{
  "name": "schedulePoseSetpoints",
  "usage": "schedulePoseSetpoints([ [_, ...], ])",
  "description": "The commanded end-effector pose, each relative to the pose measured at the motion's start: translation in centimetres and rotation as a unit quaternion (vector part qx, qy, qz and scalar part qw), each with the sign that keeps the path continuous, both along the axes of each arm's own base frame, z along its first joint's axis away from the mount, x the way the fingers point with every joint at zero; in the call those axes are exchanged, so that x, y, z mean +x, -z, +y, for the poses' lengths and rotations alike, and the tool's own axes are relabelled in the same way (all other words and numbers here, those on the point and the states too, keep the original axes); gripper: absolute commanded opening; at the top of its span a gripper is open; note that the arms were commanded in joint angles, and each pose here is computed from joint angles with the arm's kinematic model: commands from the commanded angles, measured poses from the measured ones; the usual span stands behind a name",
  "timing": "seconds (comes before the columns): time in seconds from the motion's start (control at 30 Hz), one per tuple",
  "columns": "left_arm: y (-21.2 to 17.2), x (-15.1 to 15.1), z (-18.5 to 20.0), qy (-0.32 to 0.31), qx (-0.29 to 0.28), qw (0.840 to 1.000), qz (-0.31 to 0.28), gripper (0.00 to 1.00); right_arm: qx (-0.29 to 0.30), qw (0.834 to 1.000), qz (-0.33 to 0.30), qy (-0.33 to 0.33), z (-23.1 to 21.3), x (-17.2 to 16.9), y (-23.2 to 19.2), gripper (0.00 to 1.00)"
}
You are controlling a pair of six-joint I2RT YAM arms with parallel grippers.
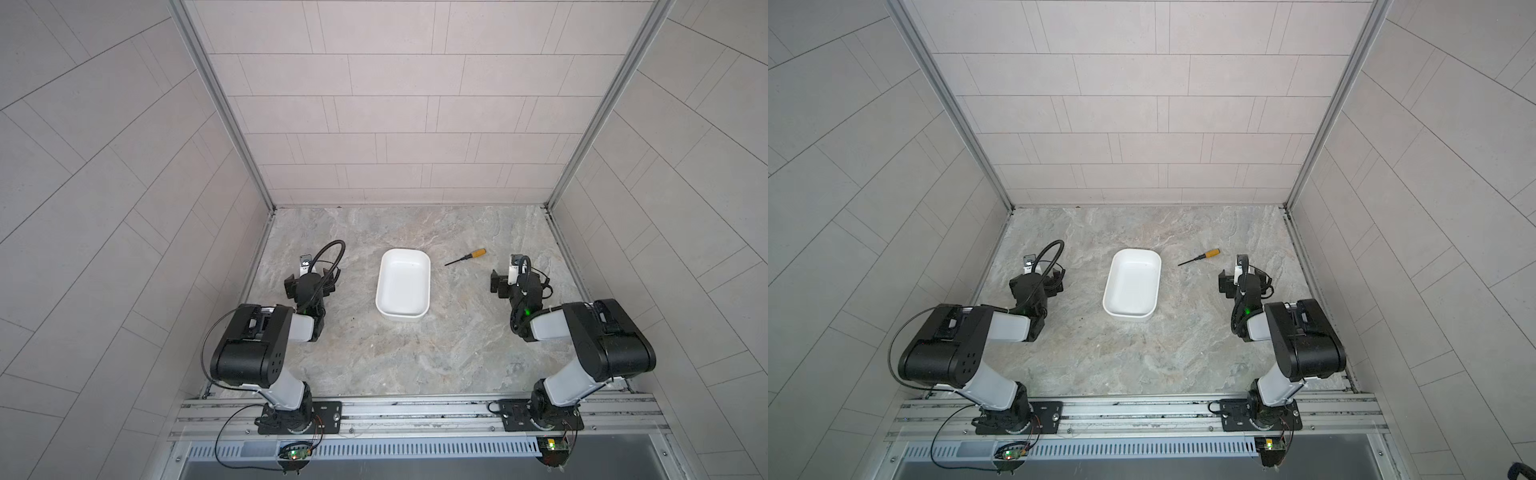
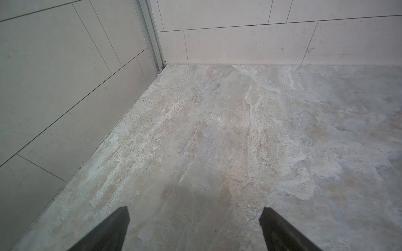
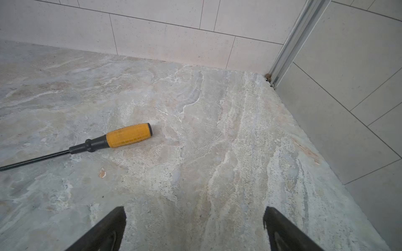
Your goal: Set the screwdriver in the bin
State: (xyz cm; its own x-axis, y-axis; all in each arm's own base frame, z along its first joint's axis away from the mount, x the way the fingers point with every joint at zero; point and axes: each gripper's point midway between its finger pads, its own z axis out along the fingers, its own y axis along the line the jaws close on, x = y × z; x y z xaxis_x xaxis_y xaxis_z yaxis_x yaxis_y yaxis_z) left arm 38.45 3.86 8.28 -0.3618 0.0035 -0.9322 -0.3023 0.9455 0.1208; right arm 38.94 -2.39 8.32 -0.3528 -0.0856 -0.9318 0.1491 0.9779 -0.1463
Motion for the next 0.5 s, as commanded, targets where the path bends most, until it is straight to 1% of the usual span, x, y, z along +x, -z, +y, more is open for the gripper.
schedulePoseSetpoints([
  [0.0, -0.77, 0.65, -0.02, 0.002, 0.001, 1.0, -0.014, 1.0, 0.0, 1.0, -0.011, -0.005, 0.15, 0.3, -0.81, 1.0],
  [0.47, -0.77, 0.65, -0.04, 0.002, 0.0, 1.0, -0.014, 1.0, 0.002, 1.0, -0.012, -0.005, 0.1, 0.39, -0.83, 0.99],
])
